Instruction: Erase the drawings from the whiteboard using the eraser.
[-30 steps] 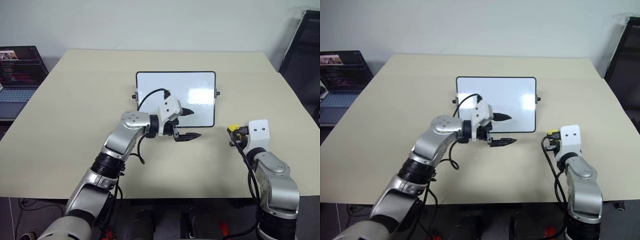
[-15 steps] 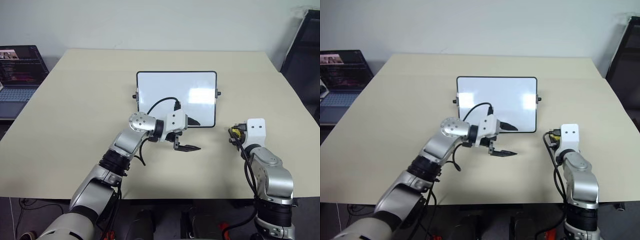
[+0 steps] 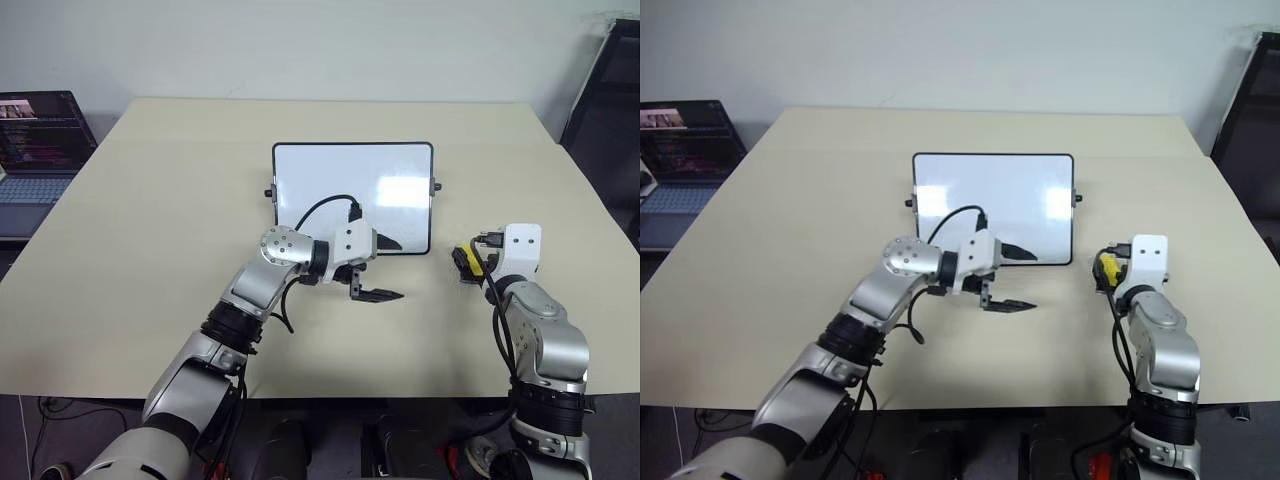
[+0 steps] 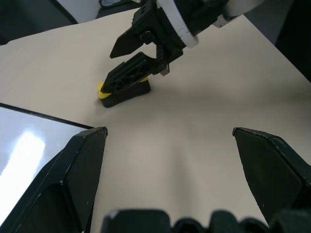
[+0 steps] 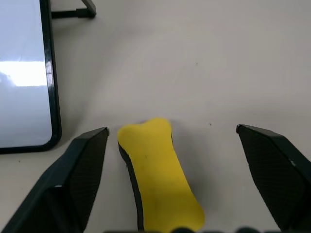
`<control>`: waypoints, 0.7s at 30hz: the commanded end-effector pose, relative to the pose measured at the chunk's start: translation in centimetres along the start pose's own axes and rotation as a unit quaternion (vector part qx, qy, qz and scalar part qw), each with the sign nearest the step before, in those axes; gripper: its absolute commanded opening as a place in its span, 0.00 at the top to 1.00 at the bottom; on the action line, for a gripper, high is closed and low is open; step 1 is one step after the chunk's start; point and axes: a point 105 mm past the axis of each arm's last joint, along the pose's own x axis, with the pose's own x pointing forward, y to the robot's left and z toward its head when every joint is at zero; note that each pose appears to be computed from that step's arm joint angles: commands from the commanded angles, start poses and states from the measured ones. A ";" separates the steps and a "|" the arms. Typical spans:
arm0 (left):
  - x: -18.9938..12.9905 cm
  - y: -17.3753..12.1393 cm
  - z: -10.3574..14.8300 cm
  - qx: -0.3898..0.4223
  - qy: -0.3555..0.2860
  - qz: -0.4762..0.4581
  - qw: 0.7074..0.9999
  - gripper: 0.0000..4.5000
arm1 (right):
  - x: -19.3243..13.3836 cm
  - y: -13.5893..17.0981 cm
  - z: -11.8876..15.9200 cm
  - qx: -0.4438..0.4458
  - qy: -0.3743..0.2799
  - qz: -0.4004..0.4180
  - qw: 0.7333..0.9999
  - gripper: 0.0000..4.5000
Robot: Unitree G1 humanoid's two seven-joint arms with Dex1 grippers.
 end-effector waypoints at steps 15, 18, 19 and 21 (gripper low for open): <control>-13.9 -0.9 -3.7 -0.153 0.003 0.506 0.849 0.00 | -8.2 3.6 1.0 -0.004 -0.189 0.116 0.975 0.00; -16.6 -2.0 -5.1 -0.149 0.036 0.600 0.785 0.00 | -8.7 3.4 0.3 -0.006 -0.212 0.123 0.970 0.00; -17.3 -2.4 -5.5 -0.145 0.046 0.621 0.769 0.00 | -8.6 3.3 -0.1 0.003 -0.213 0.121 0.970 0.00; -17.2 -2.8 -5.6 -0.136 0.057 0.641 0.753 0.00 | -8.1 2.6 -0.6 0.005 -0.213 0.120 0.970 0.00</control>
